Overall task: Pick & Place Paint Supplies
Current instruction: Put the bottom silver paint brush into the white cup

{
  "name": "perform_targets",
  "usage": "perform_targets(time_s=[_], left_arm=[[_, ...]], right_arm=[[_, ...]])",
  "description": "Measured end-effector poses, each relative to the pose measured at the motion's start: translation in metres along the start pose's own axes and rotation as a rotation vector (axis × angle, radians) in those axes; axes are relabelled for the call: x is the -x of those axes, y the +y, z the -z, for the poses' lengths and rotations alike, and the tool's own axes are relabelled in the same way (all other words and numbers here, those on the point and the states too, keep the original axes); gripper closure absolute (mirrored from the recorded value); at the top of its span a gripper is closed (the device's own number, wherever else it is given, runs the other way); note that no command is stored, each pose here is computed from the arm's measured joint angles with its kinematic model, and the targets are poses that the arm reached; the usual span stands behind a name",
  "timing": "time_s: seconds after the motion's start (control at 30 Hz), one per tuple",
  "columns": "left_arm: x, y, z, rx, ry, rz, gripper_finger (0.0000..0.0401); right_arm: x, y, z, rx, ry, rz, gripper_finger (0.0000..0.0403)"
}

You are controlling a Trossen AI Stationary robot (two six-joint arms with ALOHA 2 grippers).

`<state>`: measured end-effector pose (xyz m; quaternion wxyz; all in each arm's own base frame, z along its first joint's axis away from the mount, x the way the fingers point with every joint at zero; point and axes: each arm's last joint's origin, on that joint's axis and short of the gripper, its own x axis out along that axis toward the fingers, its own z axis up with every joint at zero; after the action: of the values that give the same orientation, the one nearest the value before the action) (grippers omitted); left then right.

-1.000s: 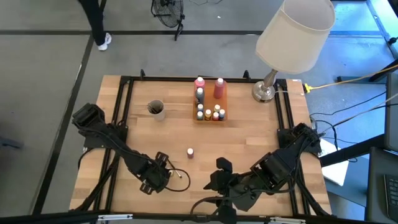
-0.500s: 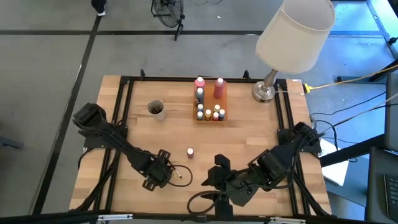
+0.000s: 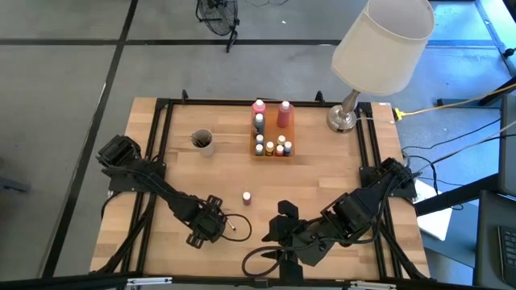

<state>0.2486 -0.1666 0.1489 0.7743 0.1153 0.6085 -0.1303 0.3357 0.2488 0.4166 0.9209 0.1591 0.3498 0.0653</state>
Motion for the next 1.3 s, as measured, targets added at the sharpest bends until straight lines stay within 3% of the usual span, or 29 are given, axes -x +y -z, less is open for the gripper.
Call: perform_targets(time_s=[1.03,1.3], left_arm=[[-0.013,0.001,0.012,0.024,-0.019,0.015,0.0166],[-0.014,0.002,0.013,0.022,-0.008,0.012,0.0194]], right_arm=[[-0.001,-0.004,0.000,0.029,0.021,0.022,0.0224],[-0.001,-0.004,0.000,0.032,0.020,0.024,0.0224]])
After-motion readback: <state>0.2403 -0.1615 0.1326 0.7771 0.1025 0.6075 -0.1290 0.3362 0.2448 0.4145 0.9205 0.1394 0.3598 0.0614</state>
